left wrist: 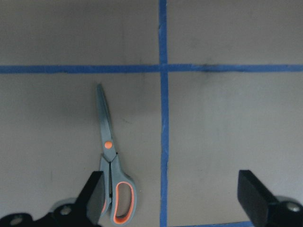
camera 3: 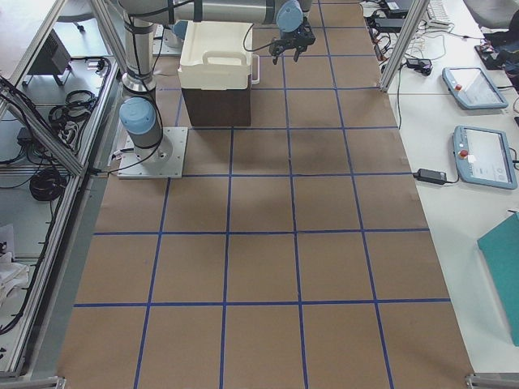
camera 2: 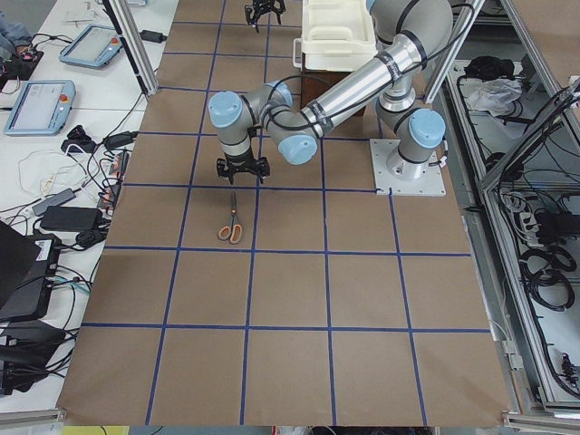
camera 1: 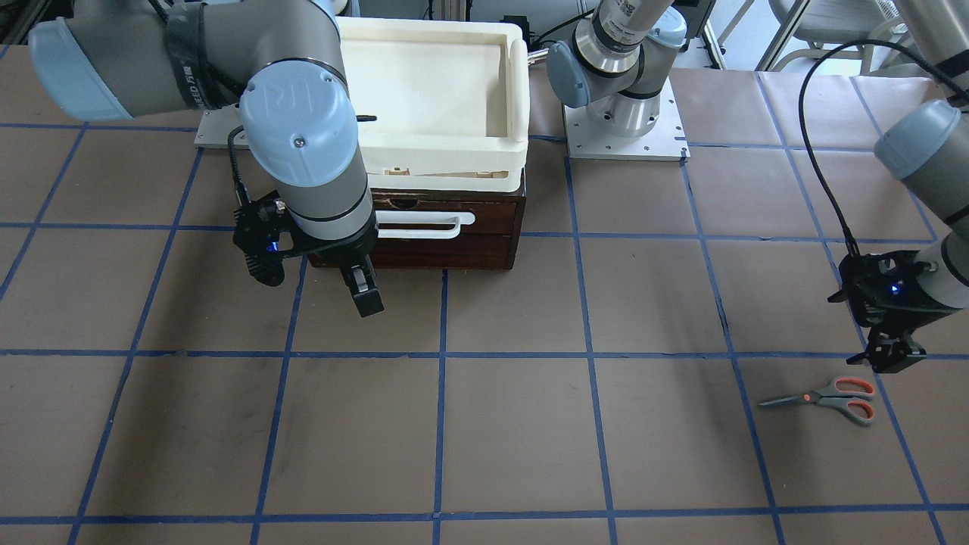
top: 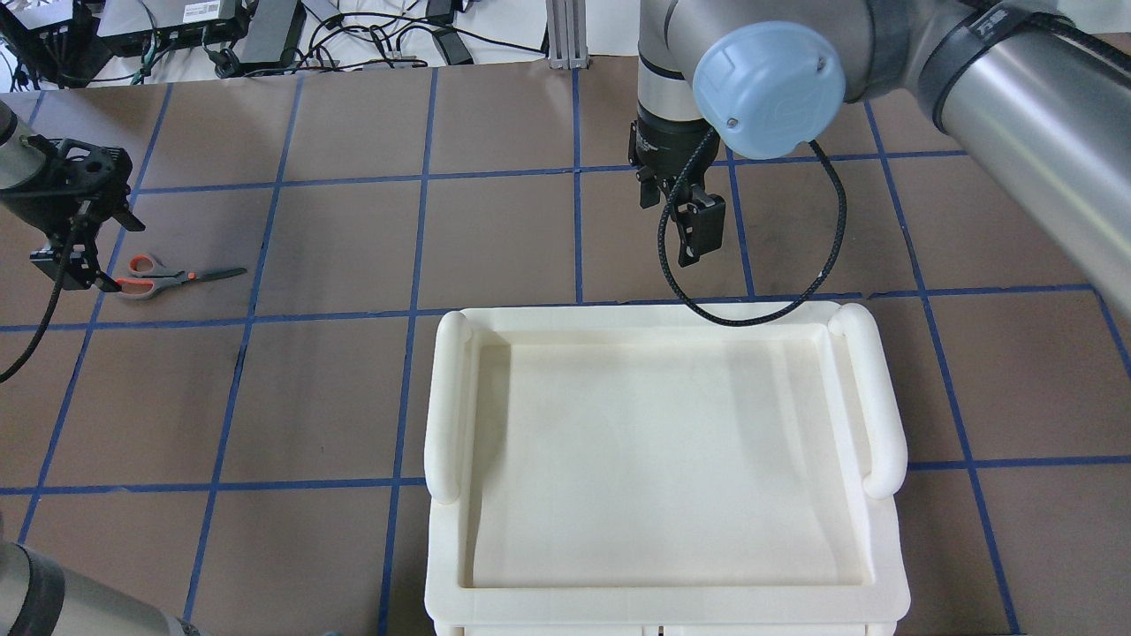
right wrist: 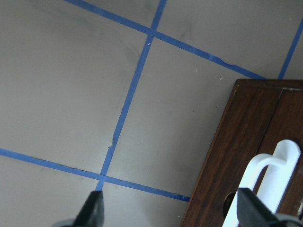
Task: Place scissors in drawer with both arms
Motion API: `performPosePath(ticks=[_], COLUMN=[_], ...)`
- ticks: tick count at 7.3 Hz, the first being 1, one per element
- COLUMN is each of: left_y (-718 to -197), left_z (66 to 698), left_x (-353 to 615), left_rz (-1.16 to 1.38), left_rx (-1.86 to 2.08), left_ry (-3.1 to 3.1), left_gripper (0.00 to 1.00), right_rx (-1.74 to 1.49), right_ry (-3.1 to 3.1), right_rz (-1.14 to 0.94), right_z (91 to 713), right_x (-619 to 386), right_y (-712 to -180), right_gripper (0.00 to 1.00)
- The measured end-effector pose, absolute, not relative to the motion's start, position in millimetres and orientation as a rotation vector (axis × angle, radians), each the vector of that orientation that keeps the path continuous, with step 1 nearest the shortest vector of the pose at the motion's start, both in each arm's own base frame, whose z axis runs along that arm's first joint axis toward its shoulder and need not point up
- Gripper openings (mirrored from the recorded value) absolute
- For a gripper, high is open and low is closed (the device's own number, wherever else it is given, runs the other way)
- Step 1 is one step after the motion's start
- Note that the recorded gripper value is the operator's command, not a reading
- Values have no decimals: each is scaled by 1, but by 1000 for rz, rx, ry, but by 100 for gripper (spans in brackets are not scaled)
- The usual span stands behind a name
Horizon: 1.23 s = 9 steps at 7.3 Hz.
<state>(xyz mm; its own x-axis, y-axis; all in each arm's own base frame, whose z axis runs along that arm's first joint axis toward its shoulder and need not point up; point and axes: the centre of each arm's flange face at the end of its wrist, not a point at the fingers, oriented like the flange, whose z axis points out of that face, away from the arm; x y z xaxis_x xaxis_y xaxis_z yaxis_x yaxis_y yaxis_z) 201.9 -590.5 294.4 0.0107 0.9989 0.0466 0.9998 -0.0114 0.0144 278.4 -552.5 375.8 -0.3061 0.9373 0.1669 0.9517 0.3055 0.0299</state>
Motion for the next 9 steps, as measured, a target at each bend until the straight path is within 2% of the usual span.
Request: performPosePath(ticks=[3, 9], left_y=[-608, -618], left_z=[239, 192], left_x=[226, 245], left_rz=[-57, 2], left_rx=[-2252, -2229], left_ry=[-2198, -2208], left_gripper=[100, 100], right_rx=[-1978, -2025], right_ry=[-2232, -2044], right_rz=[-269, -390], right_z=[347, 313], right_x=[297, 306], right_y=[-550, -528], right_gripper=[100, 100])
